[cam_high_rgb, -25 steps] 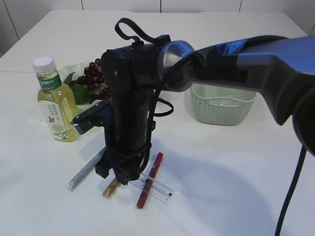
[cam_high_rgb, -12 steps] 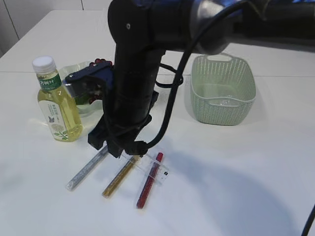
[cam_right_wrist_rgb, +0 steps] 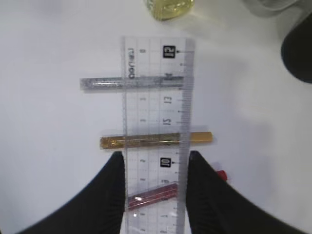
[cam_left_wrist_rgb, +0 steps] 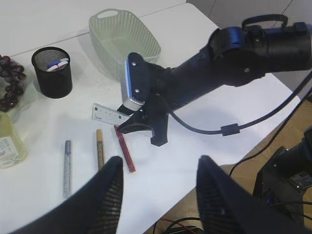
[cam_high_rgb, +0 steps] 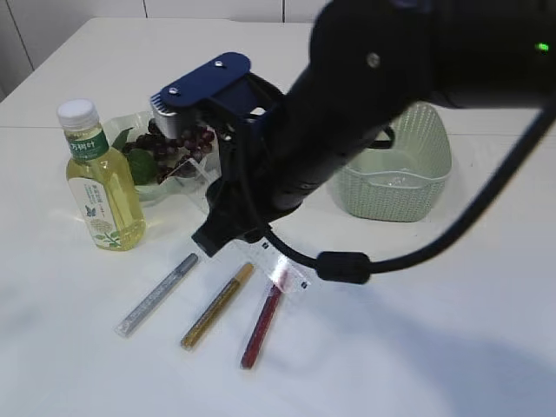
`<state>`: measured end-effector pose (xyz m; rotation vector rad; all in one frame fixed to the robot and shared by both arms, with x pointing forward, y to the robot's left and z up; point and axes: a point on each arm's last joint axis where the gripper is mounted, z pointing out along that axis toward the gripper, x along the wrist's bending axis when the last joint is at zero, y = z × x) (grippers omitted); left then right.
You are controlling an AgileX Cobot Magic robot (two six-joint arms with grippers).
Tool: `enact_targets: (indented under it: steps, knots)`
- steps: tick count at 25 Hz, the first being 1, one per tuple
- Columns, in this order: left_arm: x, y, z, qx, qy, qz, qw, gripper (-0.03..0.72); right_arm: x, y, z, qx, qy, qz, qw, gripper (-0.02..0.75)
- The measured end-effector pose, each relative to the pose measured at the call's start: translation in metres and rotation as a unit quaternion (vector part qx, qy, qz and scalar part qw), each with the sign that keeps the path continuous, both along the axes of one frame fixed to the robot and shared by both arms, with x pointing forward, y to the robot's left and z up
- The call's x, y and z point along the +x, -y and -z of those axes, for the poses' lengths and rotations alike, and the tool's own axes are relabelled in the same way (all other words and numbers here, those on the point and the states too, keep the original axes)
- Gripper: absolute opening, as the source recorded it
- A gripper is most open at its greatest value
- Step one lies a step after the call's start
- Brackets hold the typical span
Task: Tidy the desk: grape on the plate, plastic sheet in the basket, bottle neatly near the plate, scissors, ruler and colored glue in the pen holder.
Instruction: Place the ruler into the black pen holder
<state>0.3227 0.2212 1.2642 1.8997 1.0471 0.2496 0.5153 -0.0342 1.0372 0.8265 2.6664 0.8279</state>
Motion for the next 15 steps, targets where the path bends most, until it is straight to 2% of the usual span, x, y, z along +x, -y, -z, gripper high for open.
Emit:
enact_targets:
  steps: [4, 8, 11, 15]
  knots:
    - [0.000, 0.000, 0.000, 0.000, 0.000, 0.000, 1.000, 0.362, -0.008, 0.021, 0.005, 0.030, 0.048, 0.020, 0.998, 0.297]
    - [0.000, 0.000, 0.000, 0.000, 0.000, 0.000, 1.000, 0.362, 0.010, 0.037, 0.003, 0.058, 0.090, 0.057, 0.993, 0.297]
    - [0.000, 0.000, 0.000, -0.001, 0.001, 0.000, 1.000, 0.362, 0.026, 0.045, -0.006, 0.096, 0.144, 0.085, 0.981, 0.297]
    - [0.000, 0.000, -0.001, -0.002, 0.003, -0.001, 1.000, 0.362, 0.042, 0.053, -0.022, 0.151, 0.226, 0.112, 0.956, 0.297]
